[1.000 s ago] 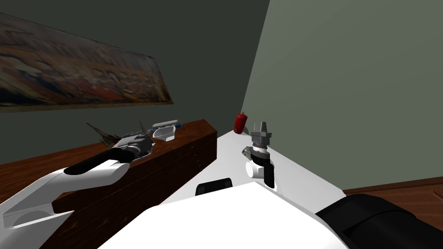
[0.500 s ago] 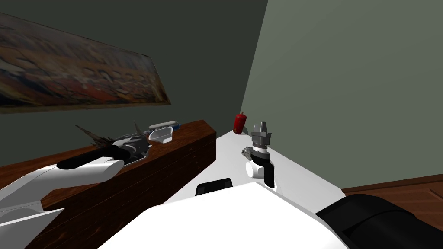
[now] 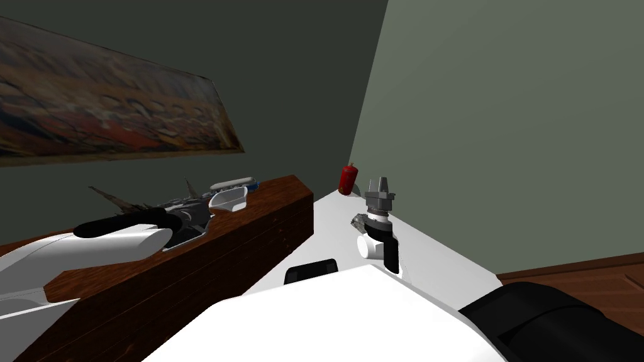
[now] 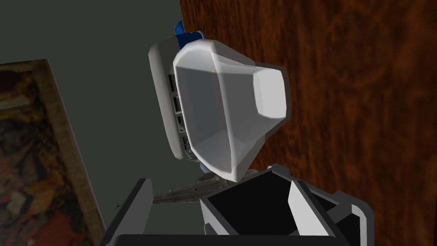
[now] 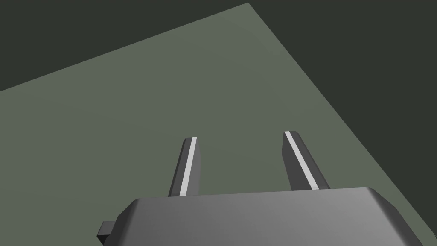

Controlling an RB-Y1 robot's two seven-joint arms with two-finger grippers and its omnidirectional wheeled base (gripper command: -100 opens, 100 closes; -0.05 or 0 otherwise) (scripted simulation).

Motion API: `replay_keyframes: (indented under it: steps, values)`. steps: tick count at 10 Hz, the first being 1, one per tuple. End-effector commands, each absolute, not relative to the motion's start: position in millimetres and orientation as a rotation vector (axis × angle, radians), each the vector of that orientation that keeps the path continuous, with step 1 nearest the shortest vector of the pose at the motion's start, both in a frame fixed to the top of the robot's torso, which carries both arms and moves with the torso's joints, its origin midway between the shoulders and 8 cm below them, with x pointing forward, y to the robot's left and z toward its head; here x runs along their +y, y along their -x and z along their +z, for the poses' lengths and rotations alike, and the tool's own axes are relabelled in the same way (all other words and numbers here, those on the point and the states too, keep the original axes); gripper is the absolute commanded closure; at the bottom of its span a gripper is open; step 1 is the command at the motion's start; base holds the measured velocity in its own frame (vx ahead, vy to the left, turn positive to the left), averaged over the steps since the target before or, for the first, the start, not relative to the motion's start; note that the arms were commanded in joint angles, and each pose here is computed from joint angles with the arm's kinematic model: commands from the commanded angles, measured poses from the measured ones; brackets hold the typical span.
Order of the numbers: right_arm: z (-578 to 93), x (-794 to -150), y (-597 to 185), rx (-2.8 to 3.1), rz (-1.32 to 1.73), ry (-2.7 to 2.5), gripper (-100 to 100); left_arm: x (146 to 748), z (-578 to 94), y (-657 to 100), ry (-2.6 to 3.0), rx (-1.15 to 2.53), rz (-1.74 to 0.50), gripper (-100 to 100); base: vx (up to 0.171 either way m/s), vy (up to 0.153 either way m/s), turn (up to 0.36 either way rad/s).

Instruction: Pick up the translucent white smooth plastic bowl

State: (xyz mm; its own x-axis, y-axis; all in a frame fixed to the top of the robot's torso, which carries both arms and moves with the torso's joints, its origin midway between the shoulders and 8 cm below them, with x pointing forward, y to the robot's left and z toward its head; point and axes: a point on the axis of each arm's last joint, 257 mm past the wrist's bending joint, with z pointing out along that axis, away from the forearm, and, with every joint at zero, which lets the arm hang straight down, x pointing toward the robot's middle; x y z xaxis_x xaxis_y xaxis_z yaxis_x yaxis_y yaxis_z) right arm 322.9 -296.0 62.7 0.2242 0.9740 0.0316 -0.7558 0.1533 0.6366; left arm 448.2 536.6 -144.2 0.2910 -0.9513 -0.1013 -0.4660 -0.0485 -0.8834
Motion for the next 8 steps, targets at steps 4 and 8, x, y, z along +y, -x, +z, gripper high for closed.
replay_keyframes:
  steps: [4,8]
  values:
    - [63,-296,-323,0.438,1.298,-0.603,0,553,-153,-432,1.797,1.311,-0.611,-100,0.077,0.0,-0.022]
    - [63,-296,-323,0.438,1.298,-0.603,0,563,-156,-420,1.898,1.303,-0.569,-100,0.056,0.0,-0.016]
